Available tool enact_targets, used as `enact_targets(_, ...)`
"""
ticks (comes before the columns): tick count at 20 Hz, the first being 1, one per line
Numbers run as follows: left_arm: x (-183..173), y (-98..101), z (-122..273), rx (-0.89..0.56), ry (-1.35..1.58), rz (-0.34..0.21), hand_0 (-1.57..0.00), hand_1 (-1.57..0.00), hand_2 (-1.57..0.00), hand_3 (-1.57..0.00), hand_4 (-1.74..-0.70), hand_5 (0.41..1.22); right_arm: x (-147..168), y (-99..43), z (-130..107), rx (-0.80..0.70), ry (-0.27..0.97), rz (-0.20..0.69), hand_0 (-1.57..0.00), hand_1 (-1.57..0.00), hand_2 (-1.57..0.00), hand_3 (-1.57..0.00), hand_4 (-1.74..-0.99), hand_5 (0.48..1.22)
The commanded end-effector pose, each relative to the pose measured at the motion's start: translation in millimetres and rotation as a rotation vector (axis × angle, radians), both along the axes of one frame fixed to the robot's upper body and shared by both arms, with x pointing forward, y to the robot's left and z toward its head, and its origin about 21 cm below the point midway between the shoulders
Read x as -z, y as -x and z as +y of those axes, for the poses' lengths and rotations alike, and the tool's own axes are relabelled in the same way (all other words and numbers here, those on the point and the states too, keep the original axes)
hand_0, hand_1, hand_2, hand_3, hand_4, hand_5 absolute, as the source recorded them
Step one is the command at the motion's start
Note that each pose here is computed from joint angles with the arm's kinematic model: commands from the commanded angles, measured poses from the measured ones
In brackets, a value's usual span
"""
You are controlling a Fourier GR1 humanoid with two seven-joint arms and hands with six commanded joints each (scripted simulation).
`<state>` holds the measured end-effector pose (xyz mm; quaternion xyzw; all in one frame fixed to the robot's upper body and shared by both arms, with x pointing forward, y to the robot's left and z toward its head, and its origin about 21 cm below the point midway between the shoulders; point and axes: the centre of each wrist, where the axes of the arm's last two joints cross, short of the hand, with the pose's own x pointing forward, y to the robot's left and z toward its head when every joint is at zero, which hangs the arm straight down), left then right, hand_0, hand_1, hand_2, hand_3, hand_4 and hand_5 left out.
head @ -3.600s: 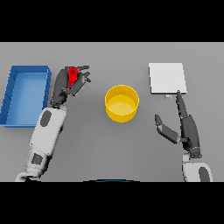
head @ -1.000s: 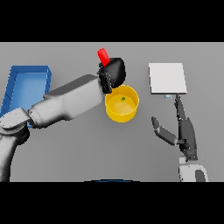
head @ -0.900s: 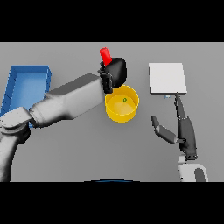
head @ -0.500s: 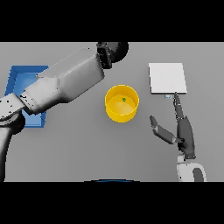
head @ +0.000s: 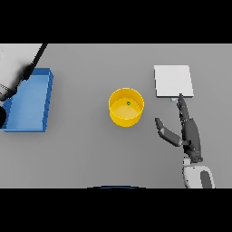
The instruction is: Pick up the red beaker and tilt it to pour out 1 green nut into yellow bowl. Pick up the yellow bowl and place it on the metallic measuring scale.
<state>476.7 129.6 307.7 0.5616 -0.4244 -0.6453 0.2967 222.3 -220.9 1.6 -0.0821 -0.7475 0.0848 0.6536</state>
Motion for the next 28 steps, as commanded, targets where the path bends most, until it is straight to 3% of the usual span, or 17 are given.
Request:
enact_targets(1, -1.3, -2.5, 11.6, -0.035, 0.119, 0.004, -1.57, -1.57, -1.56, -1.36, -1.73, 1.221, 1.2, 0.0, -1.6, -0.005, 0.000, -0.005, 0.00, 0.00, 0.00, 0.00, -1.222, 0.592)
enact_targets(6, 19.0, -4.0, 106.1, -0.152, 0.583, 0.001, -1.57, -1.57, -1.57, -1.43, -1.74, 1.221, 2.9, -1.1, -9.5, -0.015, 0.010, -0.010, 0.00, 0.00, 0.00, 0.00, -1.222, 0.586)
enact_targets(10, 53.1, 15.0, 158.5, -0.317, 0.852, -0.083, -1.57, -1.57, -1.57, -1.43, -1.74, 1.221, 3.7, -0.9, -10.9, -0.032, 0.032, -0.021, 0.00, 0.00, 0.00, 0.00, -1.217, 0.599)
enact_targets(14, 99.8, 44.1, 182.5, -0.492, 1.031, -0.129, -1.57, -1.57, -1.57, -1.46, -1.74, 1.221, 2.5, 1.4, -6.7, -0.048, 0.068, -0.019, 0.00, 0.00, 0.00, 0.00, -1.210, 0.631)
enact_targets(21, 171.6, 101.7, 191.1, -0.647, 1.150, -0.117, -1.57, -1.57, -1.57, -1.45, -1.74, 1.221, 3.3, -0.2, -13.3, -0.051, 0.078, -0.001, 0.00, 0.00, 0.00, 0.00, -1.217, 0.664)
enact_targets(25, 195.4, 118.0, 192.7, -0.689, 1.192, -0.106, -1.57, -1.57, -1.57, -1.51, -1.74, 1.221, 1.5, -0.2, -11.1, -0.058, 0.073, -0.016, 0.00, 0.00, 0.00, 0.00, -1.217, 0.666)
enact_targets(28, 211.2, 120.2, 190.5, -0.727, 1.189, -0.088, -1.57, -1.57, -1.57, -1.54, -1.74, 1.117, 0.6, 0.4, -8.5, -0.049, 0.085, -0.019, 0.00, 0.00, 0.00, 0.00, -1.207, 0.665)
